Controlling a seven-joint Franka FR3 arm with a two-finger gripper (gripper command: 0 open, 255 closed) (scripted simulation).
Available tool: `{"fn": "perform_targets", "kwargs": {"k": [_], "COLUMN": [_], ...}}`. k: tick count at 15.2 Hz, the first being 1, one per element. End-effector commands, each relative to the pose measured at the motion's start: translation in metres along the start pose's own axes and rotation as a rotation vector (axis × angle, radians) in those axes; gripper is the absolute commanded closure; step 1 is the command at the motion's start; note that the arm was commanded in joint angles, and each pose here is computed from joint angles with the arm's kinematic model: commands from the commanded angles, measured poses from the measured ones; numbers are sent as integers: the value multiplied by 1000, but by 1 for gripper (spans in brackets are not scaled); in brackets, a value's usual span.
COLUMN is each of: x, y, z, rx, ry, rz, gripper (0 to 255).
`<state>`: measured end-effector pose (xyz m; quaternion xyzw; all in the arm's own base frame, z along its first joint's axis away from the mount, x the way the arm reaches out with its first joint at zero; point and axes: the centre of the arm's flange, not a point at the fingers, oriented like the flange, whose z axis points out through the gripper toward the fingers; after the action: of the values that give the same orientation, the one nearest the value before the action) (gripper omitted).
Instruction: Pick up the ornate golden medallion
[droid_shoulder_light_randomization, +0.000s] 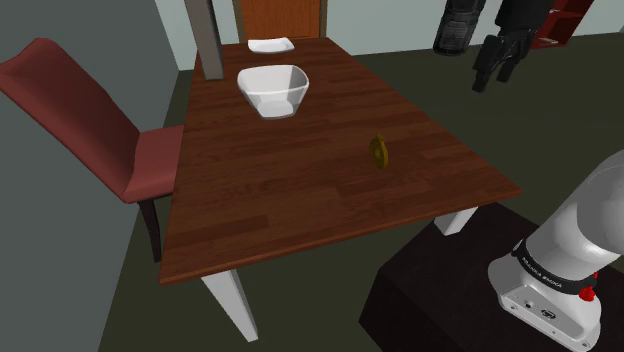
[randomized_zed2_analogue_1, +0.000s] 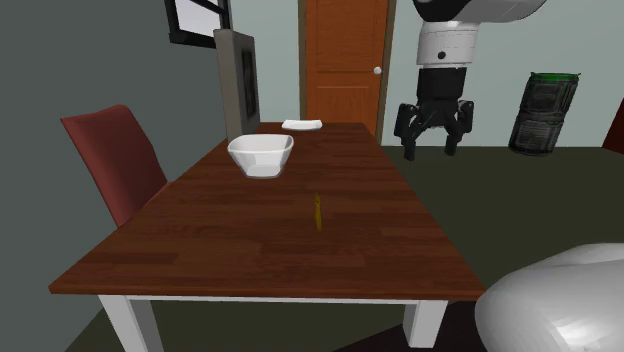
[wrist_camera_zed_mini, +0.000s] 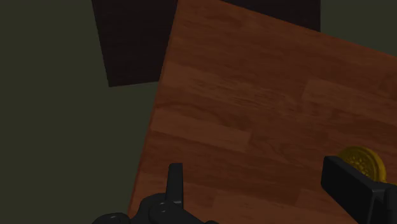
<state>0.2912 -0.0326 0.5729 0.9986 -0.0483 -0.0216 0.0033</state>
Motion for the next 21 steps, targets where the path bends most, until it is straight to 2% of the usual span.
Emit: {"fn": "perform_targets", "kwargs": {"k": [1,19,21], "x": [0,65,66], "y": [0,-208,-210], "z": [0,93,100], "rx": [0,-20,-20], "ry": [0,106,107], "rz": [0,220,222], "gripper": [0,0,0]}}
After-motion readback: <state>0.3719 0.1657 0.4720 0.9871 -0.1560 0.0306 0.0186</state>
